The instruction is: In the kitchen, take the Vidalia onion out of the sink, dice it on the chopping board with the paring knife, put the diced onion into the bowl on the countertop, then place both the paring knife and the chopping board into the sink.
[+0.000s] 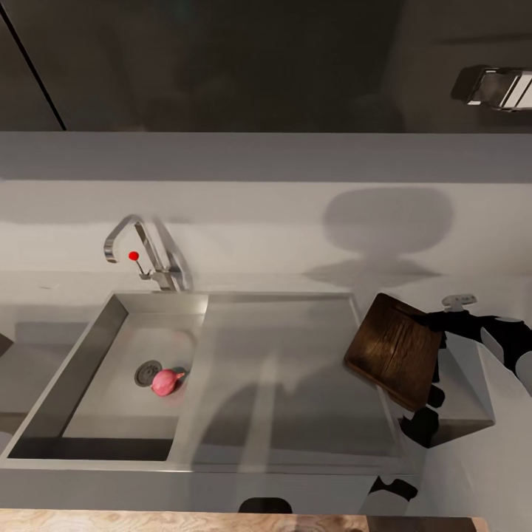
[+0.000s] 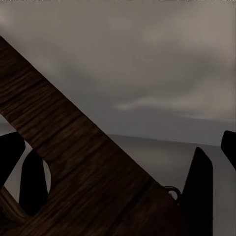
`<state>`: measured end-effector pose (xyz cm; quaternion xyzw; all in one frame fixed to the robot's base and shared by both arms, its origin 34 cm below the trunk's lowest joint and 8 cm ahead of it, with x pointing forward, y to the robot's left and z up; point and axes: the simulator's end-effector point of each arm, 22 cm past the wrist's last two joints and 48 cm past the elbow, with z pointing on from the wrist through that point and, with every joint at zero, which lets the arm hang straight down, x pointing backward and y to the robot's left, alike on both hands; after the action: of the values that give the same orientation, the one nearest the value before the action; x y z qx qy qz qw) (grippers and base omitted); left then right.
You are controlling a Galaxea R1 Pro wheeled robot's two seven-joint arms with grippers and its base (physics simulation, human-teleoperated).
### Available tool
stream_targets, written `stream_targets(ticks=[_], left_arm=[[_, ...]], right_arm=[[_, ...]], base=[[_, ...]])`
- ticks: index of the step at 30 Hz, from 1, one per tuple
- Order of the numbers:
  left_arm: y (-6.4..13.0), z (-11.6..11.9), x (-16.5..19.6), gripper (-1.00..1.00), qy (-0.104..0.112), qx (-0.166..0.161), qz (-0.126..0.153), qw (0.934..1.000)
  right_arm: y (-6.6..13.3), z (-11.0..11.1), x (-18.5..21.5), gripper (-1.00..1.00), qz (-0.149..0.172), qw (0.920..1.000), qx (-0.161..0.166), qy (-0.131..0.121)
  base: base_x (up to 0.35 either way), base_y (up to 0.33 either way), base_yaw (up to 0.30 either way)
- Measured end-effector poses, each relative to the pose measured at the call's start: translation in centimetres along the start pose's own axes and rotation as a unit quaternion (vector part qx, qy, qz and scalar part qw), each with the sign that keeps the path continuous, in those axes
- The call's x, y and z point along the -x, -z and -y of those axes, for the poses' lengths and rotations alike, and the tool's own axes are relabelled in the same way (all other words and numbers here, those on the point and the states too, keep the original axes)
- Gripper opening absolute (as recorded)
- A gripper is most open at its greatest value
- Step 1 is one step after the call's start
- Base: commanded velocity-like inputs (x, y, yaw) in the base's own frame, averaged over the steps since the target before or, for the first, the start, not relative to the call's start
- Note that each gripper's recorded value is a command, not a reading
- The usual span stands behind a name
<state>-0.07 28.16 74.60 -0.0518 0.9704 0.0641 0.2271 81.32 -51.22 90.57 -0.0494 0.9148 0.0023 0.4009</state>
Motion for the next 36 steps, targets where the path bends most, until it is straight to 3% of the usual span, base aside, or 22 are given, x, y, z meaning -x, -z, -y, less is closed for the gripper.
stream_targets(ticks=[17,18,21,24,36], left_arm=[[0.0,0.01,0.0,1.0,0.0,0.0,0.0,1.0],[0.0,0.01,0.0,1.0,0.0,0.0,0.0,1.0],[0.0,0.0,0.0,1.0,0.0,0.0,0.0,1.0],[0.0,0.0,0.01,1.0,0.0,0.0,-0.001,1.0],[0.0,0.0,0.01,1.0,0.0,0.0,0.0,1.0]], right_arm=[[-0.05,-0.11,0.12,1.0,0.0,1.0,0.001,0.004],[-0.05,-0.11,0.12,-1.0,0.0,1.0,0.001,0.004],[-0.09,-0.26,0.06,-1.0,0.001,1.0,0.004,-0.001],[-0.12,-0.11,0.4,-1.0,0.0,0.9999,0.0,0.017],[-0.12,-0.16,0.44,-1.0,0.001,0.9999,0.001,0.012]], base=[[0.0,0.0,0.0],[0.0,0.0,0.0],[0.0,0.0,0.0],[0.0,0.0,0.0],[0.0,0.0,0.0]])
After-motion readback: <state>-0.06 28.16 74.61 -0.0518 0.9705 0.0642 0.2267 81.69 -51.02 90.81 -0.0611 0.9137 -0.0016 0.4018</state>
